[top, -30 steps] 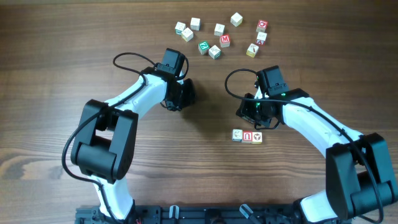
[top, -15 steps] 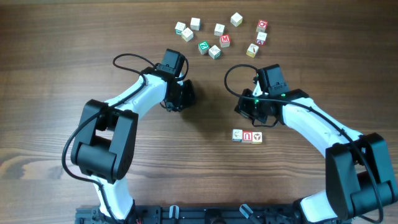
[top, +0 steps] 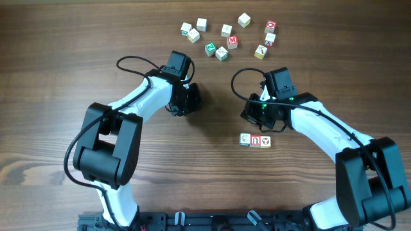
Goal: Form a horizontal line
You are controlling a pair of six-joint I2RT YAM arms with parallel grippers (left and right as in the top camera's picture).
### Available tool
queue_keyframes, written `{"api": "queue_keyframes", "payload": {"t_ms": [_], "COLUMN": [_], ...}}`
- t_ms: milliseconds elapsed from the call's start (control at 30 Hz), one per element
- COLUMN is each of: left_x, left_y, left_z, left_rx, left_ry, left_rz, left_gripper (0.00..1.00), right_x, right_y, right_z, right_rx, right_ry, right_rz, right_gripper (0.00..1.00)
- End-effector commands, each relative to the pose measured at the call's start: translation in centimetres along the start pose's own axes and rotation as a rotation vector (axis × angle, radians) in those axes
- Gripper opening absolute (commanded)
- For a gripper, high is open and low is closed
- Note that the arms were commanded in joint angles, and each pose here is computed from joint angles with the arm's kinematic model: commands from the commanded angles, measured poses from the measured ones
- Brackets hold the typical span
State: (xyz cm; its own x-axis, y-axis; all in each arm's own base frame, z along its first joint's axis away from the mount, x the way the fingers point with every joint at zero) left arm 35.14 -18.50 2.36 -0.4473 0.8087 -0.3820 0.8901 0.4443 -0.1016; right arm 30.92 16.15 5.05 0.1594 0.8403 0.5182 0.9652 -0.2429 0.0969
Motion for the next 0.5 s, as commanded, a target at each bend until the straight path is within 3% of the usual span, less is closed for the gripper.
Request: {"api": "queue_keyframes", "payload": {"t_ms": [0,167,467], "left_x": [-0.1,0.2,0.0], "left_y": [0.4,0.2,-0.4], "left_z": [0.2,0.2,0.4], "left_rx": [-0.010,0.000,0.008], "left_ry": [0.008,0.020,0.026], "left_rz": [0.001,-0.005,0.007], "left_gripper": [0.12,0.08,0.09], "right_x": [-0.3,-1.9,-0.9], "right_y": [-0.7,-0.4,-0.7], "right_z": [0.4,0.1,0.8], "right_rx": [0.028,0.011,-0.012], "right_ry": [-0.003,-0.080,-0.093], "right_rz": [0.014,0.009,-0.018], "right_gripper": [0.05,0.05,0.05]}}
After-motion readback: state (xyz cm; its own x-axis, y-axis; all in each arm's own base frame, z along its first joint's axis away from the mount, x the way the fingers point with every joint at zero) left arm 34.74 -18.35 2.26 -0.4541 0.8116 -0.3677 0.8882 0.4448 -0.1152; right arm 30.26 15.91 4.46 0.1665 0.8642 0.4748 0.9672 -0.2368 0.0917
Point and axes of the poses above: each gripper's point midway between its finger pads, its own z axis out along the fingers, its own x axis along the line the jaws close on, y = z × x, the point moved 2 cm from there along -z, back along the fingers, and after that the axes turned 10 degrees about -z, right-handed, at the moved point
